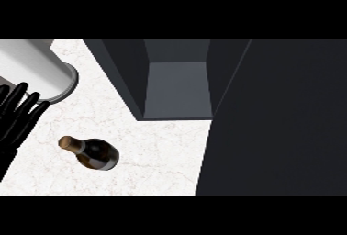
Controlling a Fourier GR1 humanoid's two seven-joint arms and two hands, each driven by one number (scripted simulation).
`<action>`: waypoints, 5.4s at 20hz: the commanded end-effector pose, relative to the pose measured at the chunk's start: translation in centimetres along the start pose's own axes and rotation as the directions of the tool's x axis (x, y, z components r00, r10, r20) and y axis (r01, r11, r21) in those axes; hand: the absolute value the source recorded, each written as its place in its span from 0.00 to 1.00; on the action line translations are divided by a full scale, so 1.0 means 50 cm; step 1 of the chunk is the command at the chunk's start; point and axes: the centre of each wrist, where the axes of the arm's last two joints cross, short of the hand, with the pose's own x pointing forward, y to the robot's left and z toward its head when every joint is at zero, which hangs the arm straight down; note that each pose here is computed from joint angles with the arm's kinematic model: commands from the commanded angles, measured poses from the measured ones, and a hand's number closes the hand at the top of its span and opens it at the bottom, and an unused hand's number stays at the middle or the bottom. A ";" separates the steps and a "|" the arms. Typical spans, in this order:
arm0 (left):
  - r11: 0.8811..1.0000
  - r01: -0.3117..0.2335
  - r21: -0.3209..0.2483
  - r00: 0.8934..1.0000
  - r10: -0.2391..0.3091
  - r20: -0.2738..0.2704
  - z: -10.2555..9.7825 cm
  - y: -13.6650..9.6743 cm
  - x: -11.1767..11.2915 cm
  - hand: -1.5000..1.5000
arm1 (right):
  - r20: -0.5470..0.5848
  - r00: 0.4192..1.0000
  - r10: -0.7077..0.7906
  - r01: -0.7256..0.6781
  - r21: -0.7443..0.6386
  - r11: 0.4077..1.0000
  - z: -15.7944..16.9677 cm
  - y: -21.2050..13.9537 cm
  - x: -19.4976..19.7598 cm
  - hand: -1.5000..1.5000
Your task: Pick up the wine, place it into the cabinet and close the cabinet
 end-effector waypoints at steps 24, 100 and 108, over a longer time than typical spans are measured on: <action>0.994 0.051 0.101 0.993 -0.039 -0.112 0.107 0.118 -0.285 0.00 | 0.075 0.995 0.065 -0.061 -0.051 0.997 0.060 0.008 0.074 0.00; 0.991 -0.115 0.071 0.993 0.118 -0.030 0.026 0.006 -0.510 1.00 | 0.083 0.993 0.088 -0.083 -0.062 0.995 0.072 0.004 0.076 0.00; 0.989 -0.147 0.028 0.989 0.147 -0.001 0.023 -0.099 -0.450 1.00 | 0.092 0.991 0.095 -0.089 -0.063 0.994 0.078 -0.002 0.068 0.00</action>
